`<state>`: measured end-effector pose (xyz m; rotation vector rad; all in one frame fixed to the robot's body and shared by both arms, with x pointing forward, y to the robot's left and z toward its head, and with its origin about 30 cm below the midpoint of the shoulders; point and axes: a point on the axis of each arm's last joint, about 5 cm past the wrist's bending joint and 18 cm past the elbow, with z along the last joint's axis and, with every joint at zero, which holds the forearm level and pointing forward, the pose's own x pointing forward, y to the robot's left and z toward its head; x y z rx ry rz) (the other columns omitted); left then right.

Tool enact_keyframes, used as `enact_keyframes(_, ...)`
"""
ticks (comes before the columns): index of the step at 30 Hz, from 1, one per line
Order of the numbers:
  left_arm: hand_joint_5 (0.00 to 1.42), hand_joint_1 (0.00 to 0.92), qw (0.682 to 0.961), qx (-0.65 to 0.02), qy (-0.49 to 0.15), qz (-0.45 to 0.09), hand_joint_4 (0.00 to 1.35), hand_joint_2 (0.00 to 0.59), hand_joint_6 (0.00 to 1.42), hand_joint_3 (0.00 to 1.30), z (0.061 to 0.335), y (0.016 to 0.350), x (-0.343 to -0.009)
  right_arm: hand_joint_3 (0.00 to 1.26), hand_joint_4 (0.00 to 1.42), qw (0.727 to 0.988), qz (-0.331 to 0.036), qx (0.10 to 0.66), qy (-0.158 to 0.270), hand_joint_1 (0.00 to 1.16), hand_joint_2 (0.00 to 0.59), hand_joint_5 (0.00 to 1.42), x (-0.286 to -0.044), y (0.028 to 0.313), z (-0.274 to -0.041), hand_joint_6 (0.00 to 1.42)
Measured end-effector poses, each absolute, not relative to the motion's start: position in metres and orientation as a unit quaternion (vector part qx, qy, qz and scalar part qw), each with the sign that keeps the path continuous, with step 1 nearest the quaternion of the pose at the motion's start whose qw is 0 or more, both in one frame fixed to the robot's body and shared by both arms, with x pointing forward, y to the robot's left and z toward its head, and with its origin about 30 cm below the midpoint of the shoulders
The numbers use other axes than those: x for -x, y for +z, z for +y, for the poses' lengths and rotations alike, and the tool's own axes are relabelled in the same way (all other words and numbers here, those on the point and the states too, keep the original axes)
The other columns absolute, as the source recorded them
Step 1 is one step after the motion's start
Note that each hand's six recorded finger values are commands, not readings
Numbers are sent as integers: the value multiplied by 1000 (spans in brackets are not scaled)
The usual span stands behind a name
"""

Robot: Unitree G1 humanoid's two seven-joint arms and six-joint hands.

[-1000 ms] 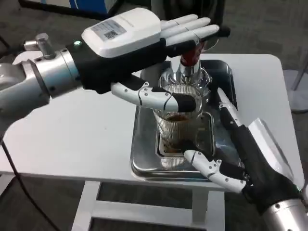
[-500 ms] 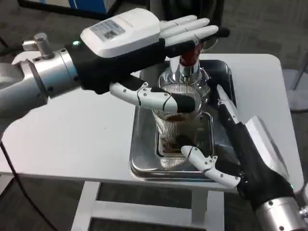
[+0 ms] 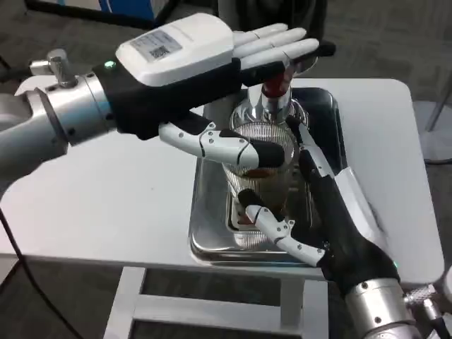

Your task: Grasp the cup under the faucet to collect the drink, then remove the cup.

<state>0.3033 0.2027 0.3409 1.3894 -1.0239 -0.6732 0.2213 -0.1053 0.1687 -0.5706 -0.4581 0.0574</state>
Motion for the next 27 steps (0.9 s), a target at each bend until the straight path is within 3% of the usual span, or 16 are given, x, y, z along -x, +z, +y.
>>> enact_keyframes(27,0,0,604,-601,-290,-436,0,157,172,64,206,342,-303,0,0,938,-226,264,24,507,292,0,-245,171,-91,160)
